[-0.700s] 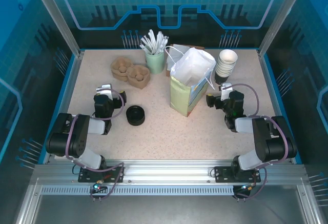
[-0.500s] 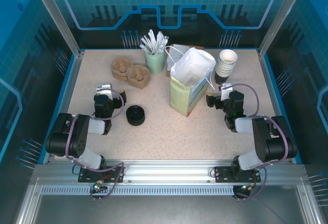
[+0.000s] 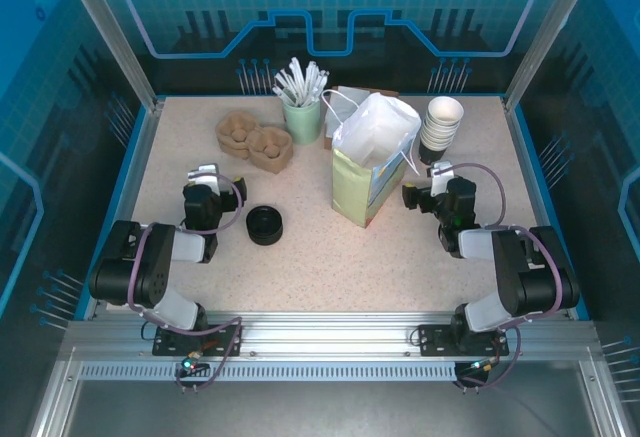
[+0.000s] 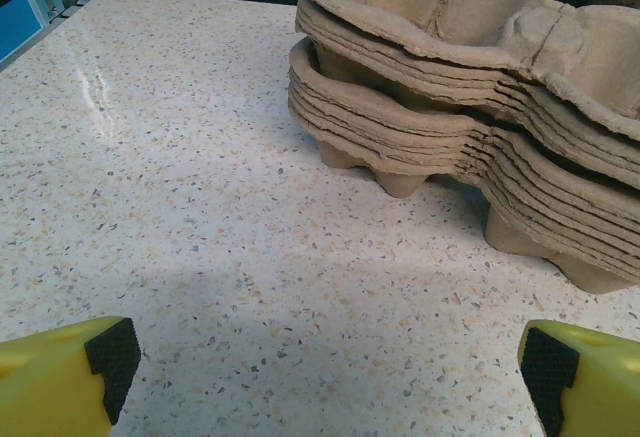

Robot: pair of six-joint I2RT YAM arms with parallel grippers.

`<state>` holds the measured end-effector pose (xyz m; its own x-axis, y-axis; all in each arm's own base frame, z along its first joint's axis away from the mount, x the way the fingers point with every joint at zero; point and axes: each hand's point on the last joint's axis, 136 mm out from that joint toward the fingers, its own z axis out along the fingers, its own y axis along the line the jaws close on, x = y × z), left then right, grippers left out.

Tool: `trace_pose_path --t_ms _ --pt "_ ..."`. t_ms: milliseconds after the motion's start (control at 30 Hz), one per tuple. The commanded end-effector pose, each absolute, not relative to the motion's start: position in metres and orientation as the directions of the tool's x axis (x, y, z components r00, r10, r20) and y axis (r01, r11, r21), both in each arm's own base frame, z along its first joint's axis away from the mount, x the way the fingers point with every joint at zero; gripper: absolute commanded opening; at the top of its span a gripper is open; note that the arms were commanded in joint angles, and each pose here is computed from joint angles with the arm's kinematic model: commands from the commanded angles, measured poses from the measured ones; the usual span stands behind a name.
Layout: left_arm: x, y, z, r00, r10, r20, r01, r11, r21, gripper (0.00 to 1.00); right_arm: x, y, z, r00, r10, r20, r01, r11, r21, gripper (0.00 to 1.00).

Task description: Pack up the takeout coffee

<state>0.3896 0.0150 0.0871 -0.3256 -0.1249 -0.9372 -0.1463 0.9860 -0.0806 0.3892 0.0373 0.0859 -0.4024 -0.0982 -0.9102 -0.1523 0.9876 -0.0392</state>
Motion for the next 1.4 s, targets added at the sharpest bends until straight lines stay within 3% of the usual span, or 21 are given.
trace_pose_path --t_ms 0,367,567,667,933,1167,1367 --pt "0.390 0.007 0.109 -0.290 -0.091 -0.953 -0.100 0.993 -0.065 0.99 0.394 0.038 0.100 -0.364 -0.117 -0.924 -0.172 0.984 -0.057 1.00" --pt "0.342 0.025 0.208 -0.261 -0.199 -0.945 -0.308 0.945 -0.114 0.99 0.362 0.010 0.136 -0.455 -0.032 -0.890 0.001 0.999 -0.036 1.00" --pt "0.307 0.040 0.262 -0.276 -0.345 -0.897 -0.442 0.874 -0.200 0.99 0.328 -0.031 0.167 -0.540 0.305 -0.784 0.319 0.937 0.145 1.00" --pt "0.299 0.034 0.277 -0.310 -0.372 -0.875 -0.427 0.877 -0.222 0.99 0.320 -0.034 0.192 -0.575 0.388 -0.720 0.348 0.913 0.213 1.00" --pt "0.292 0.002 0.286 -0.443 -0.471 -0.763 -0.344 0.875 -0.341 0.99 0.355 -0.021 0.264 -0.620 0.438 -0.651 0.308 0.899 0.313 1.00" --pt "0.305 -0.027 0.280 -0.555 -0.435 -0.709 -0.229 0.900 -0.372 0.99 0.408 -0.025 0.274 -0.674 0.457 -0.580 0.348 0.889 0.296 0.88" --pt "0.316 -0.032 0.271 -0.614 -0.412 -0.673 -0.229 0.909 -0.347 0.99 0.442 -0.040 0.264 -0.673 0.468 -0.573 0.405 0.881 0.244 0.83"
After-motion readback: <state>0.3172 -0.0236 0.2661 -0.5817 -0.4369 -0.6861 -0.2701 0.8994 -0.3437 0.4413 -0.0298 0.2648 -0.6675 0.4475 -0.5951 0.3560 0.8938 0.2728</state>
